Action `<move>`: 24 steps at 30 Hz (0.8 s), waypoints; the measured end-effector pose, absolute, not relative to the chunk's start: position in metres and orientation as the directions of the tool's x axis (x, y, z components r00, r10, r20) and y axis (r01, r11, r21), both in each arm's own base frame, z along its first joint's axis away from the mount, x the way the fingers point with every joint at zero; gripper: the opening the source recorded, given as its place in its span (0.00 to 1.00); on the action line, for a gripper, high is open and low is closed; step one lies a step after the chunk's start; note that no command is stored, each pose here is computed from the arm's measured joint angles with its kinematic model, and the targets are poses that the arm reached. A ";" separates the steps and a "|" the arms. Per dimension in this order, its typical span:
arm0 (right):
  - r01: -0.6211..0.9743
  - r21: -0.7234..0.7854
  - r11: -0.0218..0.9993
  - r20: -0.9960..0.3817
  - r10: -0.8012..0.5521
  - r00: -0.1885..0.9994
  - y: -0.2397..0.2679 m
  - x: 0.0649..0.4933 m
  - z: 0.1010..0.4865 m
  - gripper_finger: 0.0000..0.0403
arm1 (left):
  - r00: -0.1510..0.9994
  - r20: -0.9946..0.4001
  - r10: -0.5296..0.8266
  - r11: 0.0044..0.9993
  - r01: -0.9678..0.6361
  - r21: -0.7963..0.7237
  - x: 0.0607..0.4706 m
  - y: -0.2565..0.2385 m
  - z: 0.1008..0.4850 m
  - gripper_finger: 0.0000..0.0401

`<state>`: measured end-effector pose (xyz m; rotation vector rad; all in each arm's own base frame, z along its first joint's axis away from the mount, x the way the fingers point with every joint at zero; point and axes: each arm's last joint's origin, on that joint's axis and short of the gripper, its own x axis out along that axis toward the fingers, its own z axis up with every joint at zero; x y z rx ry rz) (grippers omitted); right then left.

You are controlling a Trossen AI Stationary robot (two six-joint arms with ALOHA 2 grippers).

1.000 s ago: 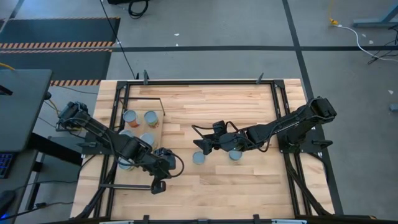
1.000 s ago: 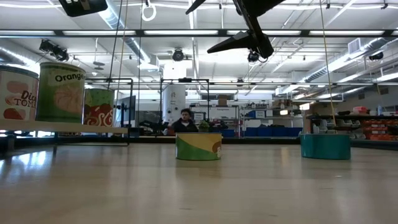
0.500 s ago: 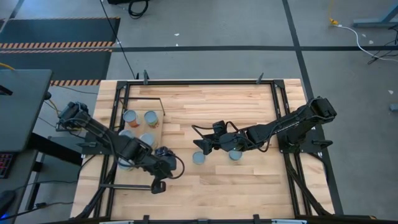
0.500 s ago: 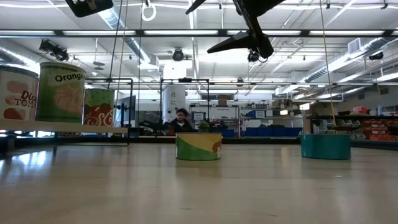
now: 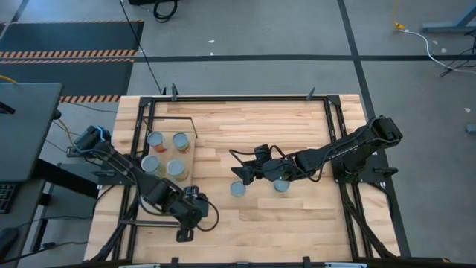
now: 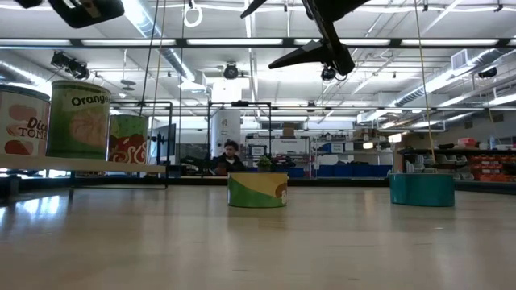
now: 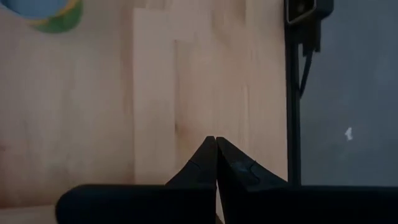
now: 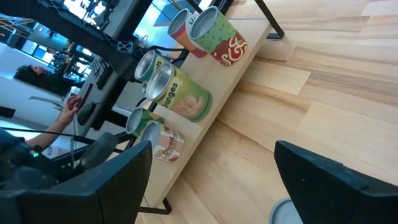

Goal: Pick and place cans onto a shelf
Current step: Put the canned mushroom on the shelf

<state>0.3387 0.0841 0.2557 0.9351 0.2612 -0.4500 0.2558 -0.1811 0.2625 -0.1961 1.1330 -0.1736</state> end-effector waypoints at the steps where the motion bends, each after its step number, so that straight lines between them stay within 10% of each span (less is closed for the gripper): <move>1: 0.479 0.713 0.511 -0.405 -0.258 0.877 0.084 0.339 0.256 0.86 | 0.411 -0.880 -0.238 0.969 0.043 -0.242 0.256 -0.183 0.261 0.01; 24: 0.476 0.716 0.510 -0.401 -0.257 0.879 0.084 0.339 0.256 0.86 | 0.417 -0.872 -0.255 0.960 0.004 -0.279 0.255 -0.190 0.260 0.01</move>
